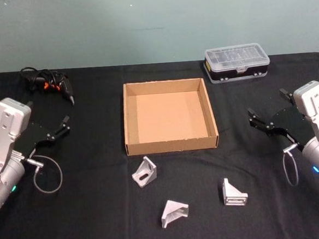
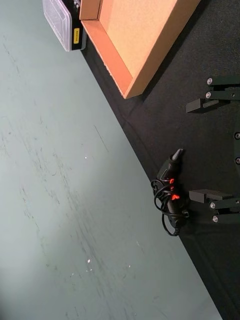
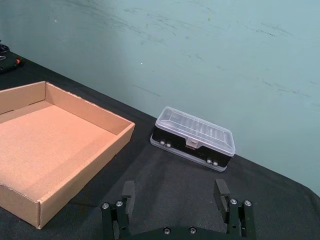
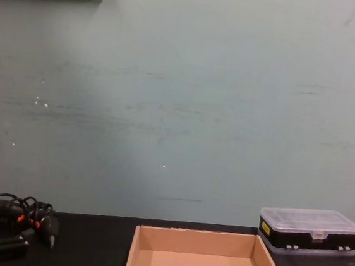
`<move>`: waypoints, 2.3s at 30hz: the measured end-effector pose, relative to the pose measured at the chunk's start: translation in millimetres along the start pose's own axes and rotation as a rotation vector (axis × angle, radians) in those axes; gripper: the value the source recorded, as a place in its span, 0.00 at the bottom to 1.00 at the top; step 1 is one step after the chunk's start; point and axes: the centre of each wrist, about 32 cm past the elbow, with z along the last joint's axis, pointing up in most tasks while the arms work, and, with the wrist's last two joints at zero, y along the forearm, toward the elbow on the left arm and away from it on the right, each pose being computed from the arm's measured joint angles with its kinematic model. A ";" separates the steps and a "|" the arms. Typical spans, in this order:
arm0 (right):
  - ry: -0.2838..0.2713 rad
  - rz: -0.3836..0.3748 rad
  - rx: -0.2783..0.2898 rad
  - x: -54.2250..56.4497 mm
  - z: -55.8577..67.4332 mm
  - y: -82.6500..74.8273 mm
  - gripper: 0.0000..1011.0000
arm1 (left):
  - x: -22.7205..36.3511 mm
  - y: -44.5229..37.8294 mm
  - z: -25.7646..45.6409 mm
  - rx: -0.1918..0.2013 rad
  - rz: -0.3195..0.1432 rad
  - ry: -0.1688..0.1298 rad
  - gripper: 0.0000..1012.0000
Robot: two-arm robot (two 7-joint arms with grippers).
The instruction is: Use one hand to pick up the angle iron from the table and place it into the box.
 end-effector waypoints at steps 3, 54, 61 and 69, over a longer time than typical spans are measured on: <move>0.000 0.000 0.000 0.0 0.0 0.0 0.99 | 0.0 0.0 0.0 0.000 0.000 0.000 0.99; 0.000 0.000 0.000 0.0 0.0 0.0 0.99 | 0.0 0.0 0.0 0.000 0.000 0.000 0.99; 0.000 0.000 0.000 0.0 0.0 0.0 0.99 | 0.0 0.0 0.0 0.000 0.000 0.000 0.99; 0.000 0.000 0.000 0.0 0.0 0.0 0.99 | 0.0 0.0 0.0 0.000 0.000 0.000 0.99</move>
